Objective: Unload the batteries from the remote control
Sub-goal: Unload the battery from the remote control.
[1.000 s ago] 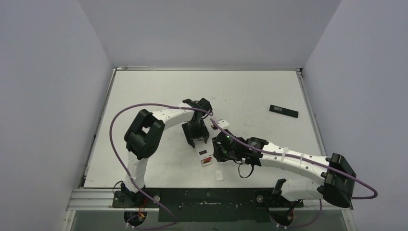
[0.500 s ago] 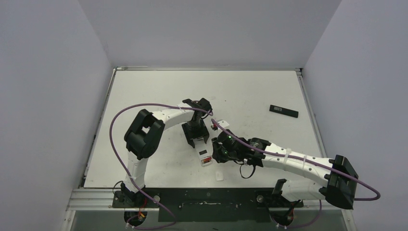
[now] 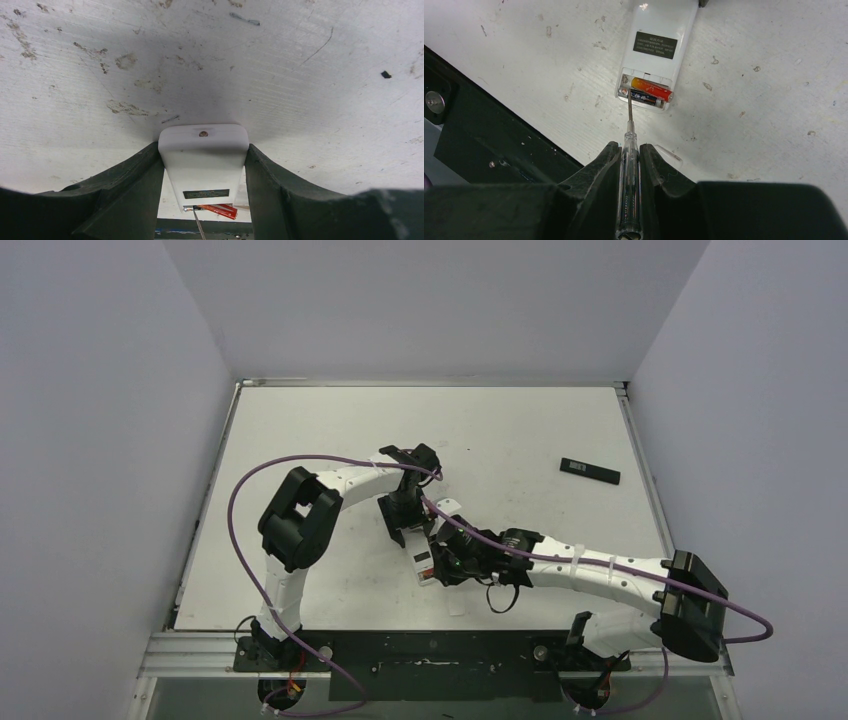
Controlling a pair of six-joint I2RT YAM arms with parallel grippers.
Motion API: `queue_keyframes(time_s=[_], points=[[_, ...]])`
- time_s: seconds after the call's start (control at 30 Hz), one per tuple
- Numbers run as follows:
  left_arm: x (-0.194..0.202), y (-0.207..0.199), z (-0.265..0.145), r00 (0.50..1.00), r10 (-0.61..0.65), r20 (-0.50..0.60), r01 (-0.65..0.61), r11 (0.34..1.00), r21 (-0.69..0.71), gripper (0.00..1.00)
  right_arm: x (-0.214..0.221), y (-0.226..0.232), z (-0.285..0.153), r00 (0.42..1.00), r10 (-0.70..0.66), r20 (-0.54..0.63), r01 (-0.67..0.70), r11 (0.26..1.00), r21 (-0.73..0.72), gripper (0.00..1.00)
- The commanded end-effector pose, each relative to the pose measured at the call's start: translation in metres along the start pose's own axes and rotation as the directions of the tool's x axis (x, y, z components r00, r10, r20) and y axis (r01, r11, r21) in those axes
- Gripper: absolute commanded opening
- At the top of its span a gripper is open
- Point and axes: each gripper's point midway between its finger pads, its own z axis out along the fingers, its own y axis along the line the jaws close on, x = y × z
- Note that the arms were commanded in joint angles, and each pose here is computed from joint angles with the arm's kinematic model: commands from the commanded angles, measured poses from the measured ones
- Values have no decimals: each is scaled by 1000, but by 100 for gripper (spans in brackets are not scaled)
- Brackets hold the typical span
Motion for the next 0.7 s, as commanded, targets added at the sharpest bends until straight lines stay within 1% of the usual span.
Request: queue_keyframes(time_s=[0.0, 0.33, 0.43, 0.57, 0.67], points=[[-11, -2, 8, 999, -17, 51, 17, 1000, 6, 0, -27, 11, -6, 996, -6, 88, 8, 1000, -13, 5], [-10, -2, 11, 999, -18, 43, 18, 1000, 8, 0, -23, 11, 4, 996, -2, 87, 2, 1000, -1, 5], [-9, -1, 11, 999, -18, 43, 18, 1000, 2, 0, -19, 2, 3, 997, -7, 82, 3, 999, 45, 5], [-8, 1, 12, 999, -19, 39, 19, 1000, 0, 0, -17, 0, 0, 997, -12, 81, 8, 999, 52, 5], [-8, 0, 11, 999, -19, 40, 19, 1000, 3, 0, -15, -8, -2, 997, -23, 71, 17, 996, 89, 5]])
